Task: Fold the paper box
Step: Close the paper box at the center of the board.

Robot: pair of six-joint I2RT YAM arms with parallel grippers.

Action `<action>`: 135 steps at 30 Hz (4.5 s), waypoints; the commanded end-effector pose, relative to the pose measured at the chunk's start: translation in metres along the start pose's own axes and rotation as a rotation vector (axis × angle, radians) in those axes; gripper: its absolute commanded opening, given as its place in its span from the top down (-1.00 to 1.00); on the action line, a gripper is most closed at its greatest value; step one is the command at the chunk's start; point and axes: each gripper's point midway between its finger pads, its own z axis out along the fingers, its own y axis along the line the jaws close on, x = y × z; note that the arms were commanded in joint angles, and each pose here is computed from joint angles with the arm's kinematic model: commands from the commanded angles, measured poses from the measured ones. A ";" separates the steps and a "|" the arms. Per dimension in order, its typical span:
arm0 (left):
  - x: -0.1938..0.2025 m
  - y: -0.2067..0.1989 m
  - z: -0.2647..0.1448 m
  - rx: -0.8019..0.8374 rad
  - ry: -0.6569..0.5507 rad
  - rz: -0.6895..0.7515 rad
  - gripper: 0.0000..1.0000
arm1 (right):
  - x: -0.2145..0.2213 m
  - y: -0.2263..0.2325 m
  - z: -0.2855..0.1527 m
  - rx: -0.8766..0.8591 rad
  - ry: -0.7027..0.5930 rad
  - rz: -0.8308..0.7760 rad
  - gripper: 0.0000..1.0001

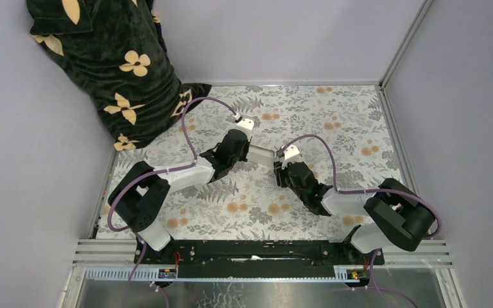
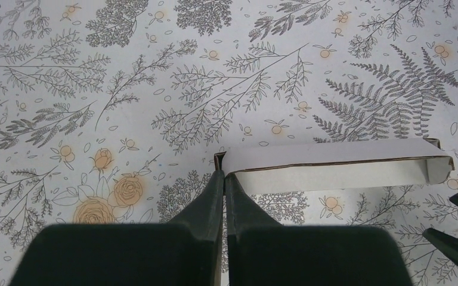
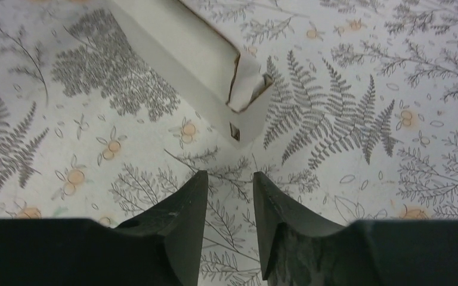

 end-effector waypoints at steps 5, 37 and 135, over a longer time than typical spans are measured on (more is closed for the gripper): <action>0.034 -0.003 0.009 0.034 0.107 0.080 0.91 | -0.004 0.002 -0.004 -0.020 -0.006 -0.077 -0.06; 0.005 -0.032 0.037 0.276 0.055 0.195 0.92 | -0.041 0.001 0.040 -0.012 0.066 -0.464 -0.57; -0.061 -0.025 0.026 0.510 -0.076 -0.029 0.69 | -0.016 0.015 0.049 -0.143 0.139 -0.474 0.25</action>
